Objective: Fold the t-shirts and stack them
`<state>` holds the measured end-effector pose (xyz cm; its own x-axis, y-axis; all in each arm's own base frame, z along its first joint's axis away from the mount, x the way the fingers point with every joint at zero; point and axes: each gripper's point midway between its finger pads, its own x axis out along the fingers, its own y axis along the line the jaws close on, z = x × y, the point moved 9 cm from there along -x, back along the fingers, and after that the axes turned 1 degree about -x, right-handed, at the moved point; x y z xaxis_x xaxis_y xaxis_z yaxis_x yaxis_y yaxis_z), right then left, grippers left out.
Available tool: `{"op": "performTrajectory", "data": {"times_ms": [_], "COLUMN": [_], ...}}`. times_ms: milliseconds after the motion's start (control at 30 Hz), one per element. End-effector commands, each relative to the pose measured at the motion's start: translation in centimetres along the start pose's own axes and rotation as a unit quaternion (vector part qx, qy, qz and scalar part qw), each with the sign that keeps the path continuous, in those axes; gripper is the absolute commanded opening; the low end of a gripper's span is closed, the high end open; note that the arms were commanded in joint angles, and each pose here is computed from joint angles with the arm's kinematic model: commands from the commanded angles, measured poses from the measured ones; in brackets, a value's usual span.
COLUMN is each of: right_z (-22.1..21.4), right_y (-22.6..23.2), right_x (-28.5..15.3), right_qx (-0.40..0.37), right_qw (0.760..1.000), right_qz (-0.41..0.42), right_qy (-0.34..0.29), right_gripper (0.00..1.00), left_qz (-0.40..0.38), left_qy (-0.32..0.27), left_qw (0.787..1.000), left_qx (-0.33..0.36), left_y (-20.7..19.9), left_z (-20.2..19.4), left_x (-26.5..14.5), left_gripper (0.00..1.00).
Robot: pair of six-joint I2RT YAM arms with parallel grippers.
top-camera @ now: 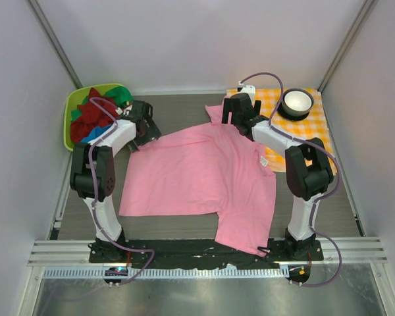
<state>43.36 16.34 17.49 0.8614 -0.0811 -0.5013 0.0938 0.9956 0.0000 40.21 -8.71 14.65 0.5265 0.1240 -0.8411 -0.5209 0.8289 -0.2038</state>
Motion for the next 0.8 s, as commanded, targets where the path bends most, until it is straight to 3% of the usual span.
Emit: {"op": "performTrajectory", "data": {"times_ms": [0,167,433,767], "right_z": [4.2,3.5,2.2,1.4], "right_y": [0.6,0.9,1.7,4.0], "right_x": [-2.9,-3.1,-3.2,-3.9], "right_qx": [0.043,0.036,0.017,-0.006], "right_qw": [0.996,0.997,0.997,0.997], "right_qz": [0.034,0.041,0.050,0.063], "right_qy": [-0.065,-0.060,-0.051,-0.051], "right_gripper": [0.98,0.98,0.98,0.98], "left_qz": [0.025,0.039,0.066,0.094], "left_qy": [-0.015,-0.027,-0.041,-0.039], "left_qw": [0.999,0.998,0.994,0.986], "left_qx": [-0.022,-0.040,-0.070,-0.136], "left_y": [1.9,2.4,4.1,10.0], "left_z": [-0.5,-0.2,1.1,5.3], "left_x": [-1.6,-1.0,0.7,1.6], "left_gripper": [0.93,0.87,0.87,0.89]}}
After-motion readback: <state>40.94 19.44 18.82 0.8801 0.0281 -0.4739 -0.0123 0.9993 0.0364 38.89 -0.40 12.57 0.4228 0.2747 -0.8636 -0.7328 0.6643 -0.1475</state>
